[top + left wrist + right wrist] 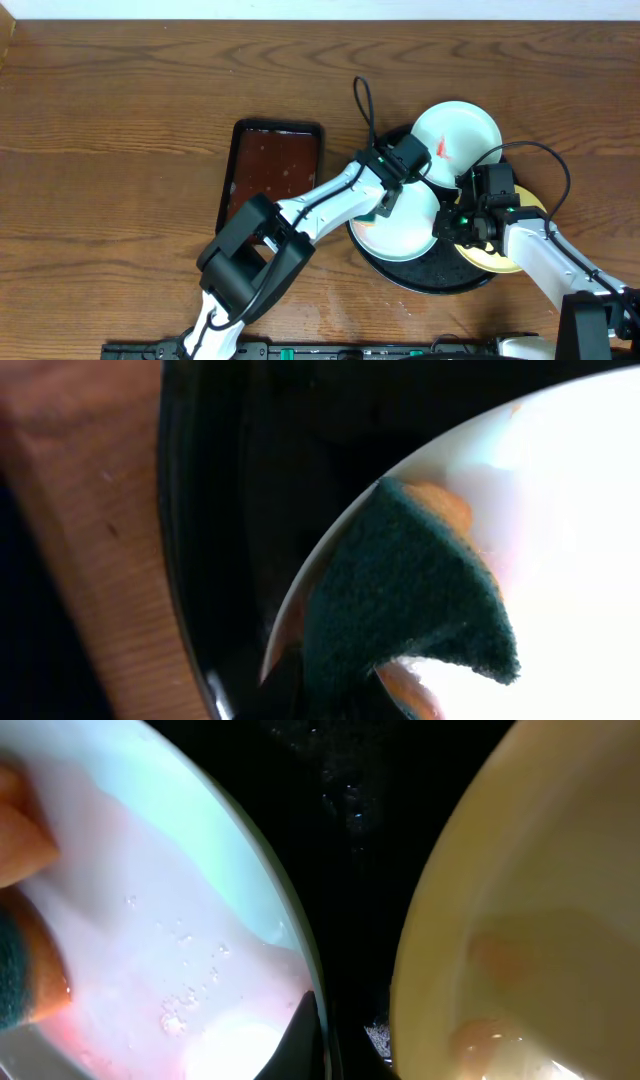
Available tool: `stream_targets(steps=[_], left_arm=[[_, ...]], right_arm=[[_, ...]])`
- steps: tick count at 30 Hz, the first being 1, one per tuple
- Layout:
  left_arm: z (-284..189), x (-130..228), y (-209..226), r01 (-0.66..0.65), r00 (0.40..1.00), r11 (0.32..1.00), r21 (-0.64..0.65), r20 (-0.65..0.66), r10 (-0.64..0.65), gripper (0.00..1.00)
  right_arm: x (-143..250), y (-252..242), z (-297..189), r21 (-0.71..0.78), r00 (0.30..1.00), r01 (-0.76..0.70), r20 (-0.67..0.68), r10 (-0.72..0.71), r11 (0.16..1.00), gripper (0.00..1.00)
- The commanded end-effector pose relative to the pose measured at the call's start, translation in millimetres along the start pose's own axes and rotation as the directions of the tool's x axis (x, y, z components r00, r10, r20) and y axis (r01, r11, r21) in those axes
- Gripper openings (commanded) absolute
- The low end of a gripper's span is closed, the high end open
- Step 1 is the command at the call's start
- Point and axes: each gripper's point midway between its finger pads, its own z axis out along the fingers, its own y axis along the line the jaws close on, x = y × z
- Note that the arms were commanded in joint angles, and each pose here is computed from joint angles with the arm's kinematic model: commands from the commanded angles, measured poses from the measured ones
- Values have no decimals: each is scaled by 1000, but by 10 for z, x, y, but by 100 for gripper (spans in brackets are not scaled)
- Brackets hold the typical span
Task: Clean dirty plates on tray and stack at the side
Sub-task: 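Scrub the lower mint plate with the sponge in the left gripper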
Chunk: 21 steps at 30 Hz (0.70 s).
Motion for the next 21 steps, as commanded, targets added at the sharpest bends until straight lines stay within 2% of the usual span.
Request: stream_targets(steps=[1,4,6,8,10,13,21], left_arm=[[118,-60,479,-45,999,977,-210,13,49,8],[160,31,134,-36,999,999,-8,-35,36,8],[139,83,-210,-10,997,983,186,-70,24,8],[61,111,-565,51,994,923,381,-110,-10,8],[-11,137,-833,94,989,855,511,-146,-22,8],[-51,228,-1065,122,981,801,586,-195,-7,8],[-125,312,-1282,-3,985,789,614,-135,109,8]], right_arm=[[38,-171,42,86,1000,-14,-5,14,996,1],[38,-171,42,86,1000,-14,-5,14,996,1],[39,-172,42,86,1000,-14,-5,14,996,1],[39,-172,42,86,1000,-14,-5,15,996,1],[39,-171,42,86,1000,-14,-5,15,996,1],[39,-172,42,86,1000,-18,-5,19,996,1],[39,-172,42,86,1000,-21,-5,22,996,1]])
